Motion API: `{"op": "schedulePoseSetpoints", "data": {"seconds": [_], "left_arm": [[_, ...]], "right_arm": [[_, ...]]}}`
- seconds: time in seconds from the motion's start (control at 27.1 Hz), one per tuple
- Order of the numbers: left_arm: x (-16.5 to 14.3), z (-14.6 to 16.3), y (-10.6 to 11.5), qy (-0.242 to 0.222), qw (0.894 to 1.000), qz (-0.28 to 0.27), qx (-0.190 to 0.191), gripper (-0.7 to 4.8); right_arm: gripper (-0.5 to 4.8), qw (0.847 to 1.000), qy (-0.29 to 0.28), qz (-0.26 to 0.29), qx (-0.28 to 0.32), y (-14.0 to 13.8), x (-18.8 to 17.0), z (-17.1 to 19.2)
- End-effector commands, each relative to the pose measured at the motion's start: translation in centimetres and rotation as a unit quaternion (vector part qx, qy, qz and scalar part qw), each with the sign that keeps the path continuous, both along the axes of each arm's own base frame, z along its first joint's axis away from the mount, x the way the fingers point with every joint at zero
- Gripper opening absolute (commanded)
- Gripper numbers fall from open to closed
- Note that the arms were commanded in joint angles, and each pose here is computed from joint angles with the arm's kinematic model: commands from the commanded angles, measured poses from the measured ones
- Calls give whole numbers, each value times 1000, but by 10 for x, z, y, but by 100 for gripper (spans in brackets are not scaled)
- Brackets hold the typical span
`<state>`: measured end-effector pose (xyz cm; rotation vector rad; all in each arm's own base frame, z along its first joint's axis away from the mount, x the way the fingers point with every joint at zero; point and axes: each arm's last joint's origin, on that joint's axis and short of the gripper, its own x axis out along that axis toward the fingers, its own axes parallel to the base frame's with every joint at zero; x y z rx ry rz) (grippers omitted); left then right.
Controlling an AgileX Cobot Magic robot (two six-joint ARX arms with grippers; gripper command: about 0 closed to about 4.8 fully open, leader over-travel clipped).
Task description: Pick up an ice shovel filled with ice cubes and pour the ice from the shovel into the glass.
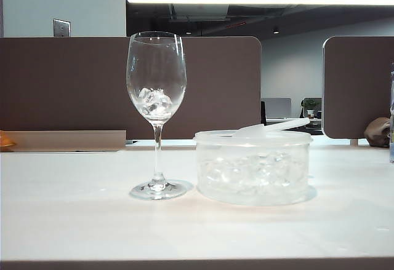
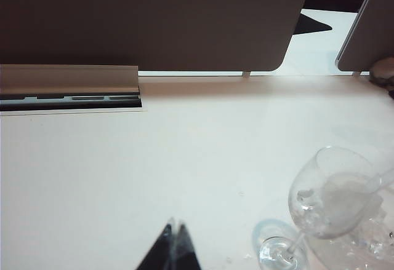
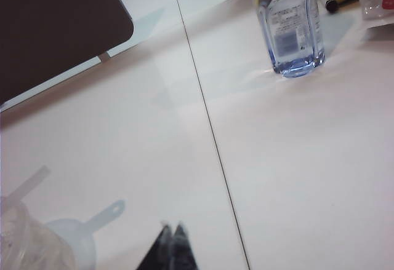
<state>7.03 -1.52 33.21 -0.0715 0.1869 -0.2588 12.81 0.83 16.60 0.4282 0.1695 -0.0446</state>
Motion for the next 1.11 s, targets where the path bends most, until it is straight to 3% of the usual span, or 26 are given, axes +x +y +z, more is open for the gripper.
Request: {"op": "schedulePoseSetpoints", "data": {"seconds": [0.04, 0.41, 0.74, 0.85, 0.92, 1.11], "left_arm": [[0, 2, 0, -7, 1000, 0, -1, -5], [0, 2, 0, -7, 1000, 0, -1, -5], [-1, 2, 0, -9, 1000, 0, -1, -5], [-1, 2, 0, -9, 1000, 0, -1, -5], [-1, 2, 0, -9, 1000, 0, -1, -5], [0, -1, 0, -5, 1000, 0, -1, -5]], "right_arm": [[-8, 1000, 2, 2, -2, 0, -3, -14], [-5, 998, 54, 29, -15, 1, -6, -27], [-5, 989, 95, 112, 6, 6, -9, -35], [-5, 990, 108, 95, -6, 4, -10, -37], [-5, 985, 134, 95, -56, 3, -12, -42], [-5, 983, 148, 92, -60, 3, -13, -45]]}}
